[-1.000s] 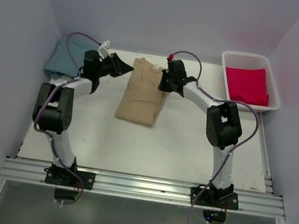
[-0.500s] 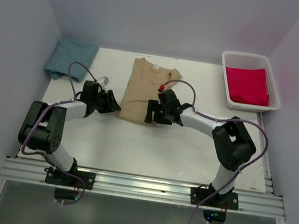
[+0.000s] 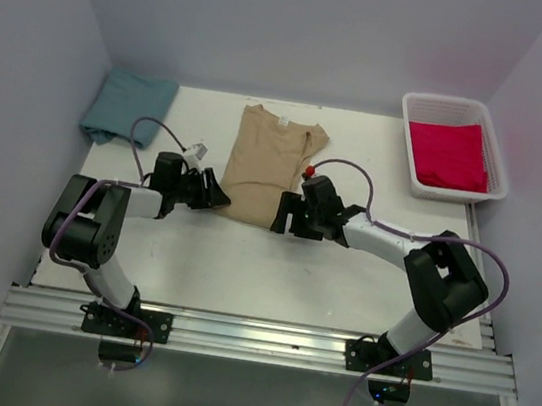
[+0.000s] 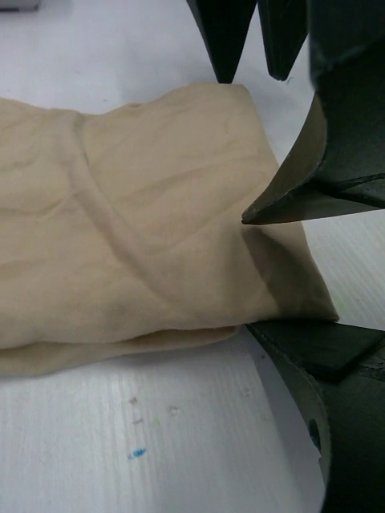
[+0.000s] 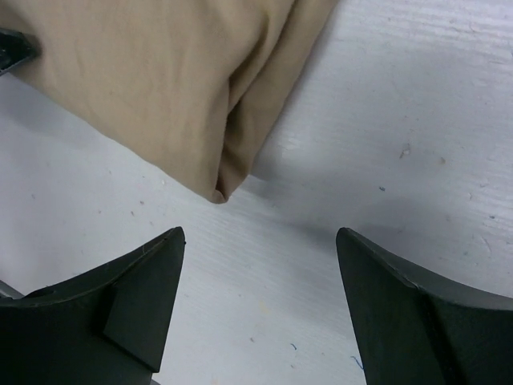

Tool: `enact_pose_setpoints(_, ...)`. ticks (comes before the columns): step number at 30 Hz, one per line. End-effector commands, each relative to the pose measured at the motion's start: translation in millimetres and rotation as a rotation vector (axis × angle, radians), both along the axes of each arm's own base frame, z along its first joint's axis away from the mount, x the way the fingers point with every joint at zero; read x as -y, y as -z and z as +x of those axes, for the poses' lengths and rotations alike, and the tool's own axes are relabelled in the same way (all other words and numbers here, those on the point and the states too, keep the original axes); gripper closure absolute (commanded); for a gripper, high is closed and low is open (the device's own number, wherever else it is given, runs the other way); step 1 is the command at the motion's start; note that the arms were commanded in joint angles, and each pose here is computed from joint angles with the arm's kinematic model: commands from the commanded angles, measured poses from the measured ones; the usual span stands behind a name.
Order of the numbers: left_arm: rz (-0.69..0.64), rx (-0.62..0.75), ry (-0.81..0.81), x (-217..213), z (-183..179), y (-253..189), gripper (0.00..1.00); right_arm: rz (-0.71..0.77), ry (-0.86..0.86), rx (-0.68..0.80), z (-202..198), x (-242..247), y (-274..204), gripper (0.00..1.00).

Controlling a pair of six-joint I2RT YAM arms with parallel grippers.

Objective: Fold and stack the t-shirts
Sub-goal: Grab one side of the 2/3 rectangular tshirt with both arms

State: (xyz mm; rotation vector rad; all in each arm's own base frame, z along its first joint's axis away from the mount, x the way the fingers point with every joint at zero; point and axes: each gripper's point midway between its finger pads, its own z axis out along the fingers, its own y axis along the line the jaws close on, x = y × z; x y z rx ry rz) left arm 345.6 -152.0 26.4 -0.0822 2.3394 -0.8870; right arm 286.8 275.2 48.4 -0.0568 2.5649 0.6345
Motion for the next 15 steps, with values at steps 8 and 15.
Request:
enact_pose_setpoints(8,-0.143,-0.107,0.089,16.1,-41.3,39.9,0.48,0.172,0.071,-0.011,8.7,-7.4,2.9,0.16)
enact_pose_setpoints(15,-0.231,-0.161,0.105,24.3,-65.3,49.2,0.48,0.435,0.127,-0.116,26.7,-23.2,23.3,0.21)
